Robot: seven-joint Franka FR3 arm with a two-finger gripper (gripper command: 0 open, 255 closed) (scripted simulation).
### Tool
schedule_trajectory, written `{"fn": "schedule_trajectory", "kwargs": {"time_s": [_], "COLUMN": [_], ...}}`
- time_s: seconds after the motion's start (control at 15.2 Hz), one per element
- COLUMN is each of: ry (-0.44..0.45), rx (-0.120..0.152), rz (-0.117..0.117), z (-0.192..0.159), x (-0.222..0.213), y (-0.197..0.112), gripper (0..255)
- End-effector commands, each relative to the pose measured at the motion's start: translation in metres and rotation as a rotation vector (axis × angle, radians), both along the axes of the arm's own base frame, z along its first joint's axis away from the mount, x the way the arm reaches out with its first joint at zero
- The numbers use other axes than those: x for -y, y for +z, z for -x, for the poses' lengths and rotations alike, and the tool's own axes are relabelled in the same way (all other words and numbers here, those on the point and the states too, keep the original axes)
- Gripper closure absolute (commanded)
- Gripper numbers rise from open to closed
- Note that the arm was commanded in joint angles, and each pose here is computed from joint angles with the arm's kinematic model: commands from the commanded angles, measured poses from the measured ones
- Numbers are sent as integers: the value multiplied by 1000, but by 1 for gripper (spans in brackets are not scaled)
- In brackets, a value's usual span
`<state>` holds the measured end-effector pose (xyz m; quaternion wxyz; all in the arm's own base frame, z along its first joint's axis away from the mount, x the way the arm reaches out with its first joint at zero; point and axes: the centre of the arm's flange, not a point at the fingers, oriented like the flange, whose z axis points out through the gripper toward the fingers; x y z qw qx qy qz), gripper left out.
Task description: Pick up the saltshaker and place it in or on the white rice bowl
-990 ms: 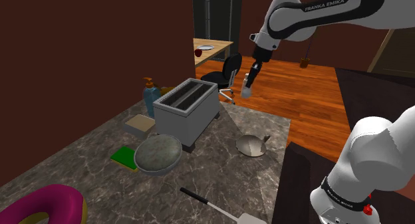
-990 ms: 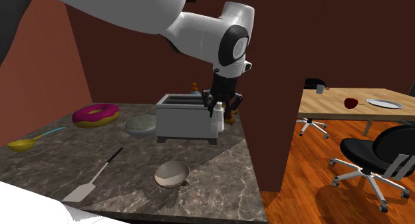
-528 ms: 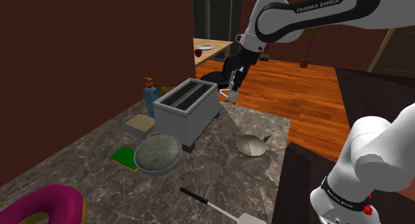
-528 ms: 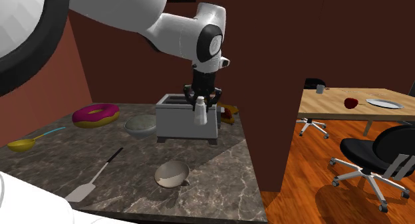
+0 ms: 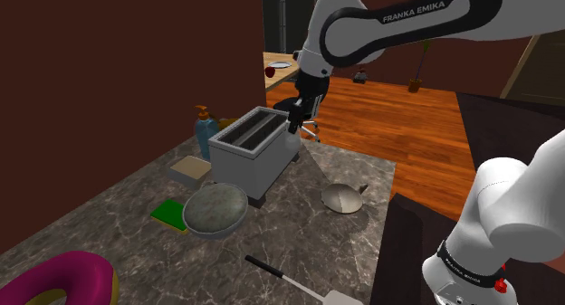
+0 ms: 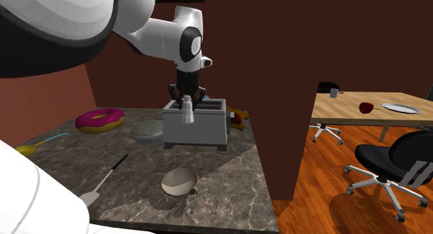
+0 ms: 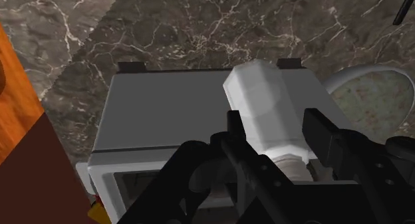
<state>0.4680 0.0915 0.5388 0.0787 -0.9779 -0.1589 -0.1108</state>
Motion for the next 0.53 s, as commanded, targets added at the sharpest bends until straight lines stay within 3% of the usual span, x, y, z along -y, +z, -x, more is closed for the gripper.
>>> {"fn": "schedule_trajectory", "kwargs": {"time_s": [0.0, 0.46], "ry": [-1, -1], "rx": [0, 0], "rz": [-1, -1], "z": [-3, -22], "x": [-27, -117], "y": [0, 3], "gripper": [255, 255]}}
